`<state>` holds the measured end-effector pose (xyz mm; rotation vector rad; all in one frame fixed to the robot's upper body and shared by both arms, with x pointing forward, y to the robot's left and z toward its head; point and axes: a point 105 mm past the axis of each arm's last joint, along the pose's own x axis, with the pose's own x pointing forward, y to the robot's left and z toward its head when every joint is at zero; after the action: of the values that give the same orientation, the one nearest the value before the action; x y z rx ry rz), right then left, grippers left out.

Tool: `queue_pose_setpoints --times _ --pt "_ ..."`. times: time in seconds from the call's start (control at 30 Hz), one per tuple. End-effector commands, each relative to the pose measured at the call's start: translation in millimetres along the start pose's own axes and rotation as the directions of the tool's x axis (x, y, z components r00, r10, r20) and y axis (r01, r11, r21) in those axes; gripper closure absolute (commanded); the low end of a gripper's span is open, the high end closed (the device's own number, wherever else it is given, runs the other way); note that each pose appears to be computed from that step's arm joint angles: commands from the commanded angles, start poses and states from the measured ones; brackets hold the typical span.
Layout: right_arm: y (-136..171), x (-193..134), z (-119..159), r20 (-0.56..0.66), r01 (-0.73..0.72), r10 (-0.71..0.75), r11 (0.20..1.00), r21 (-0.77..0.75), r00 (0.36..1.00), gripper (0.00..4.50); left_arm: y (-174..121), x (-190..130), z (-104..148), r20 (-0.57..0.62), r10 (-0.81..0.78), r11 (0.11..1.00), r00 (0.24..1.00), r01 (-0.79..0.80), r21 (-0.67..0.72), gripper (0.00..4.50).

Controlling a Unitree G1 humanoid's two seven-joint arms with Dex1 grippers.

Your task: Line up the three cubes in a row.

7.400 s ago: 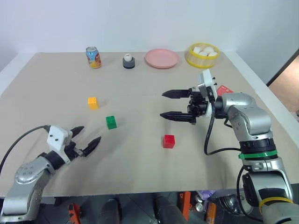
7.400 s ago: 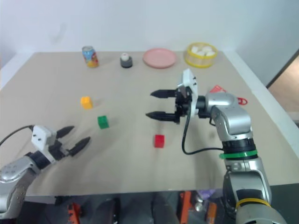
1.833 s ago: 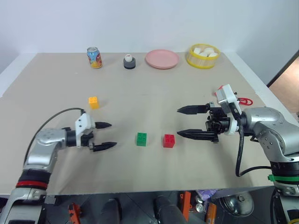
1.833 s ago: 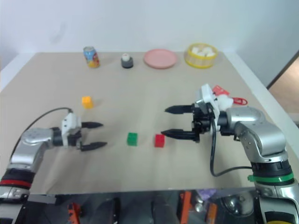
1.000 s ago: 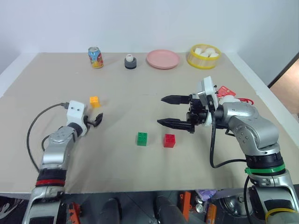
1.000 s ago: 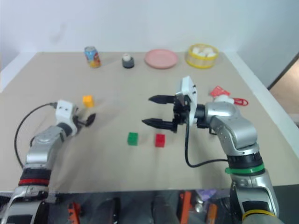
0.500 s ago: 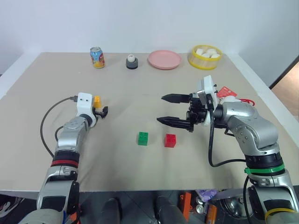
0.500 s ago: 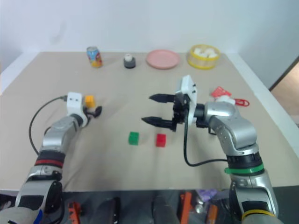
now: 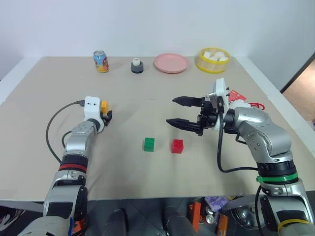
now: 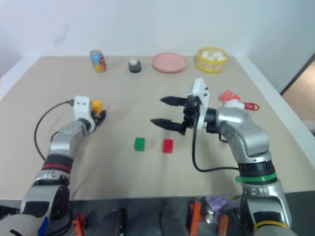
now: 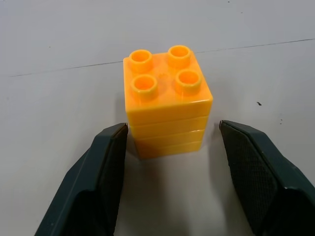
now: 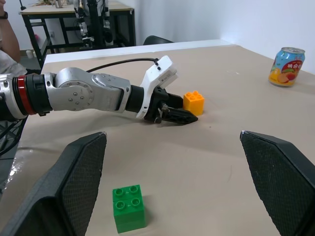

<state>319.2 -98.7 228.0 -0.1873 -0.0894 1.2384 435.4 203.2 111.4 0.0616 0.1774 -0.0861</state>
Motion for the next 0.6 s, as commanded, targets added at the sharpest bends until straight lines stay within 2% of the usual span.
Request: queue_pose_setpoints --times 0.03,0.07,0.27,0.6 --pt "-6.1 -4.5 14.7 0.041 0.03 -0.028 0.999 -0.044 0.999 0.0 3.9 0.9 1.6 -0.002 0.017 0.999 1.0 -0.017 0.027 1.45" --pt "-6.6 -4.7 14.8 0.041 0.031 -0.029 0.999 -0.044 0.999 0.0 3.7 1.0 1.8 -0.001 0.016 0.999 1.0 -0.016 0.029 1.45" --pt "-8.5 -4.8 14.5 0.038 0.036 -0.034 0.998 -0.047 0.999 0.0 4.5 0.8 4.7 0.009 0.008 1.0 1.0 -0.009 0.019 3.21" --pt "-9.1 -5.0 13.2 0.028 0.038 -0.037 0.998 -0.051 0.999 0.0 5.1 1.1 8.1 0.028 0.006 0.999 1.0 -0.007 0.032 3.22"
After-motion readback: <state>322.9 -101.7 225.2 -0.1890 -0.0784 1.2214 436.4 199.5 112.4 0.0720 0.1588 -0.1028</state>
